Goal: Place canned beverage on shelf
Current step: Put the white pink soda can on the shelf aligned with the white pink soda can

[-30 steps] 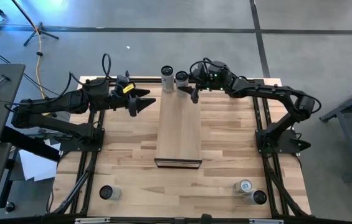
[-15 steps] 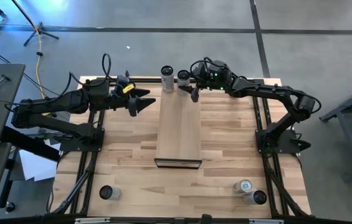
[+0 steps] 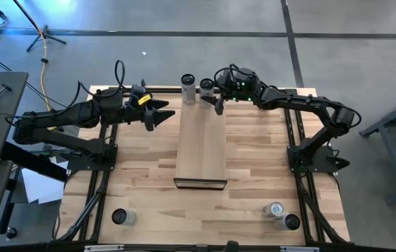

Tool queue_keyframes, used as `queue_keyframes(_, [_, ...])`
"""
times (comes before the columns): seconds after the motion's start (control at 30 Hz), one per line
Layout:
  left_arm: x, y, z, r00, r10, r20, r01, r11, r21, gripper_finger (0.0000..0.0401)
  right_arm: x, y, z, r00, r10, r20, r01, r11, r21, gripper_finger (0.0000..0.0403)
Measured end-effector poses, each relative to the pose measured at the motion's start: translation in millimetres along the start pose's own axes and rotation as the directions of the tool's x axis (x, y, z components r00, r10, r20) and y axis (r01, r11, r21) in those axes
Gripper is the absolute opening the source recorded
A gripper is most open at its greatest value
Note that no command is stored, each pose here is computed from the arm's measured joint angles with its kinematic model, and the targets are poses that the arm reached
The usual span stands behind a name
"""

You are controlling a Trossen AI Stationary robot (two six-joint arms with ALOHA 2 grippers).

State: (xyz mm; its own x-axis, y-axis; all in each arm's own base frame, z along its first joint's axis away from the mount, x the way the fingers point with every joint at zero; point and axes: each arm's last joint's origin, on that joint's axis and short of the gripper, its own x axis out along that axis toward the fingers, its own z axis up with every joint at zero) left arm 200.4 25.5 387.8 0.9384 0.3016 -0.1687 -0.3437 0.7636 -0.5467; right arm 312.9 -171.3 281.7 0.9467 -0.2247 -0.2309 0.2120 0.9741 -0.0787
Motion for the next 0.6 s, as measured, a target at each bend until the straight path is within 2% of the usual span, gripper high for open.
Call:
queue_keyframes(0.13, [0.0,0.0,0.0,1.0,0.0,0.0,0.0,1.0,0.0,0.0347,0.0,0.1,0.1,1.0,0.001,0.001,-0.001,1.0,-0.008,0.031])
queue_keyframes(0.4, [0.0,0.0,0.1,1.0,0.0,0.0,0.0,1.0,0.0,0.0347,-1.3,-0.9,-0.4,0.998,-0.051,-0.022,0.051,0.998,0.021,0.0391])
queue_keyframes(0.6, [-0.1,-0.6,-0.5,1.0,-0.021,-0.018,0.021,1.0,0.0,0.0347,-9.9,0.9,5.4,0.998,-0.044,-0.034,0.044,0.999,0.02,0.0397])
